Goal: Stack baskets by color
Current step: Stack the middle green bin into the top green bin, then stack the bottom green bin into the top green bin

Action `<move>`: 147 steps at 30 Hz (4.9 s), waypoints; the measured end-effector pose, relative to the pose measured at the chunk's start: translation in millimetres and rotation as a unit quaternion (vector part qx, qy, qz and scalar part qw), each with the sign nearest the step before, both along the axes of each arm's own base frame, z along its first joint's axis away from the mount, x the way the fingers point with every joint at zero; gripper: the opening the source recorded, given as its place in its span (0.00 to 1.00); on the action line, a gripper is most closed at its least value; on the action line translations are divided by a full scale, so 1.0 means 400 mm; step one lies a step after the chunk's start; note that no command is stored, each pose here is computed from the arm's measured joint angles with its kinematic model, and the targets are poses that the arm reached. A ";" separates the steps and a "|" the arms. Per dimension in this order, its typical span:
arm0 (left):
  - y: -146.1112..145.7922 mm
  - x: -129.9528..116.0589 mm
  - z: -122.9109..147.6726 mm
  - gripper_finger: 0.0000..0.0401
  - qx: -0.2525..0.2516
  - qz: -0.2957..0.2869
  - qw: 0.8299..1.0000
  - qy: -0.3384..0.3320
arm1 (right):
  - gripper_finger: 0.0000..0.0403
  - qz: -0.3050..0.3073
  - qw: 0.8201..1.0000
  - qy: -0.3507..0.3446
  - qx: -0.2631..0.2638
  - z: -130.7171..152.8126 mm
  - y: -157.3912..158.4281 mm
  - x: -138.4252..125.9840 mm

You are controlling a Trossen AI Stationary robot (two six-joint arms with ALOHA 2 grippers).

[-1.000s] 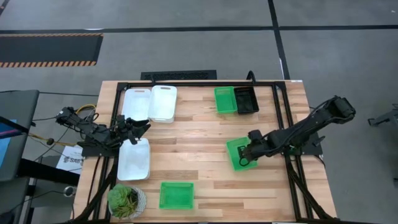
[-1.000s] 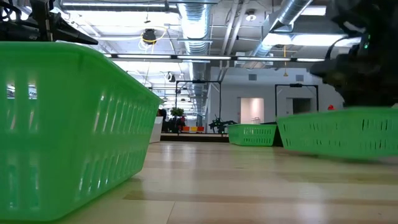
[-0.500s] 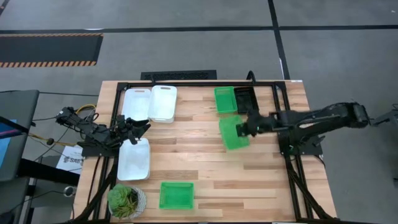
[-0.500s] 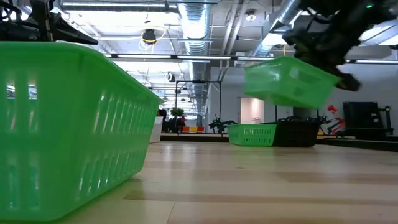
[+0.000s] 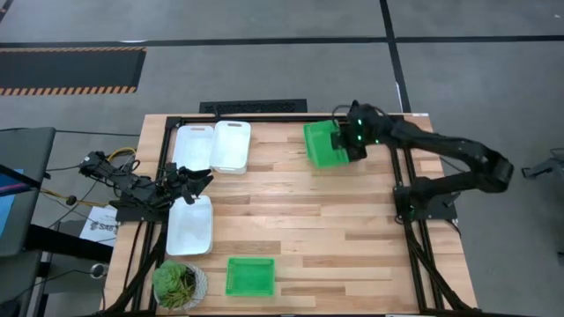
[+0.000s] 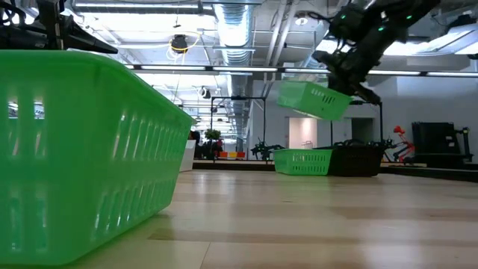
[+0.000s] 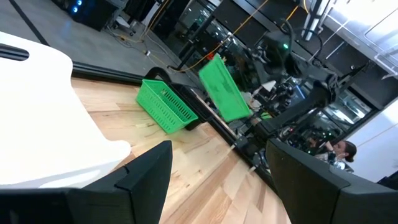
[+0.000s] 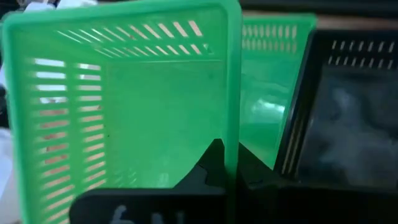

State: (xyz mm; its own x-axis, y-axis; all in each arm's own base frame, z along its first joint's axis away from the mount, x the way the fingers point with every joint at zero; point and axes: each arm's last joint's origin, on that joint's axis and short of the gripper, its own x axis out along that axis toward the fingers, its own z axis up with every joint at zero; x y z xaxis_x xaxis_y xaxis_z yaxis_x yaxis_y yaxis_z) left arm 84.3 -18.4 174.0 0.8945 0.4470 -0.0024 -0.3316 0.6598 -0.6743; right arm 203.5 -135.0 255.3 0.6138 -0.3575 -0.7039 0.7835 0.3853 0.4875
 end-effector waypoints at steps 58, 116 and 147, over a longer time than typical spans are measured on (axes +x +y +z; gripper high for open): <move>0.000 0.000 0.000 0.62 0.011 -0.001 1.000 0.006 | 0.03 -0.051 0.990 0.125 0.031 -0.120 -0.206 0.124; 0.000 0.000 0.000 0.62 0.011 -0.002 1.000 0.006 | 0.40 -0.052 0.991 0.123 0.027 -0.087 -0.192 0.111; -0.001 0.001 0.000 0.62 -0.001 -0.007 1.000 0.000 | 0.37 0.355 0.914 -0.158 -0.120 -0.111 0.479 0.474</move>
